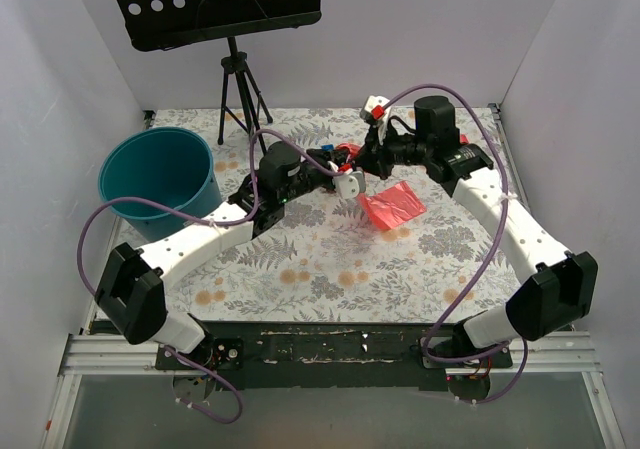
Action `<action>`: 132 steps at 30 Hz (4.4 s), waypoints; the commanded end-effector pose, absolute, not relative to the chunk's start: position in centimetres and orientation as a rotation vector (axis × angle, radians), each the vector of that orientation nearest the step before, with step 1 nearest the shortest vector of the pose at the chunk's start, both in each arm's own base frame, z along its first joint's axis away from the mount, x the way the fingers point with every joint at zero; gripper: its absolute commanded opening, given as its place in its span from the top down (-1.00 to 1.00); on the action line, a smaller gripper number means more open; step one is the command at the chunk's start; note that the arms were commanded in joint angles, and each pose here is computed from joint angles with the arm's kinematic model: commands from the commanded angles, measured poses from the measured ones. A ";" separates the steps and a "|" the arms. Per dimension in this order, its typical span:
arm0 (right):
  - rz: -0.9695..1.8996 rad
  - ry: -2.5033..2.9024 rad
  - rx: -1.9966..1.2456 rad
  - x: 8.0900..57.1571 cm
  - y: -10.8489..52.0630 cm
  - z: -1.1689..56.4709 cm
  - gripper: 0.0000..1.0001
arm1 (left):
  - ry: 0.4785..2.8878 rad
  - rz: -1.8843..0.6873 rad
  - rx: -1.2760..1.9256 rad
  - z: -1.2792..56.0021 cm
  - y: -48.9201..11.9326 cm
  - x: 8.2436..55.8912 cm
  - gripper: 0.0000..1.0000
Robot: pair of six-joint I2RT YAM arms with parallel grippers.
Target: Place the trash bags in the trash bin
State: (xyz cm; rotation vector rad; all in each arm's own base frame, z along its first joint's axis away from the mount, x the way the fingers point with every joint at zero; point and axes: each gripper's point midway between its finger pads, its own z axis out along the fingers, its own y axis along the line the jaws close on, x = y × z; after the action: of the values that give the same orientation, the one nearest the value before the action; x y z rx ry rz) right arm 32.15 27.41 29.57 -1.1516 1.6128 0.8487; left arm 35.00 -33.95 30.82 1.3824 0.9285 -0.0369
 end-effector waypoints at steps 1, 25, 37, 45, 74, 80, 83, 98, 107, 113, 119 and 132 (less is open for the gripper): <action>0.912 1.513 -1.255 28.2 28.4 31.4 0.97 | 1.005 0.034 1.218 33.4 -32.7 37.9 1.00; 0.912 1.413 -1.269 28.0 31.2 35.1 0.97 | 0.883 0.029 1.369 32.3 -33.4 35.8 1.00; 0.735 1.535 -1.221 32.8 29.5 31.2 0.97 | 0.711 -0.118 1.373 35.0 -33.7 31.0 1.00; 0.851 1.467 -1.239 30.5 31.1 33.7 0.97 | 0.783 -0.064 1.370 33.1 -33.7 33.0 1.00; 0.773 1.447 -1.161 32.8 30.4 35.7 0.97 | 0.828 -0.101 1.420 30.6 -33.5 32.4 1.00; 0.718 1.542 -1.113 35.6 27.4 33.2 0.97 | 0.839 -0.121 1.431 30.8 -32.8 31.2 1.00; 0.790 1.557 -1.131 34.0 28.2 32.2 0.97 | 0.820 -0.107 1.402 31.9 -32.9 31.5 1.00; 0.864 1.563 -1.248 29.3 30.6 29.2 0.97 | 0.796 -0.128 1.182 37.3 -33.1 33.5 1.00; 0.988 1.428 -1.281 27.5 31.9 34.0 0.97 | 0.903 -0.031 1.248 33.1 -32.3 35.5 1.00; 1.080 1.478 -1.131 30.2 31.1 35.5 0.97 | 0.962 -0.070 1.393 29.0 -32.5 34.6 1.00; 1.030 1.535 -1.173 30.3 30.5 32.3 0.97 | 0.936 0.012 1.271 32.1 -31.6 36.2 1.00; 1.056 1.549 -1.123 28.1 28.3 32.7 0.97 | 1.008 -0.061 0.690 41.8 -26.3 41.0 -0.03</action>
State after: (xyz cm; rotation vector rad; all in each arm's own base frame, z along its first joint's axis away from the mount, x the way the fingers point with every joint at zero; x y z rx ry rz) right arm 32.33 28.00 30.59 -1.0948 1.5930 0.8690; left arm 39.64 -31.02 33.28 1.0583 1.0479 -0.0776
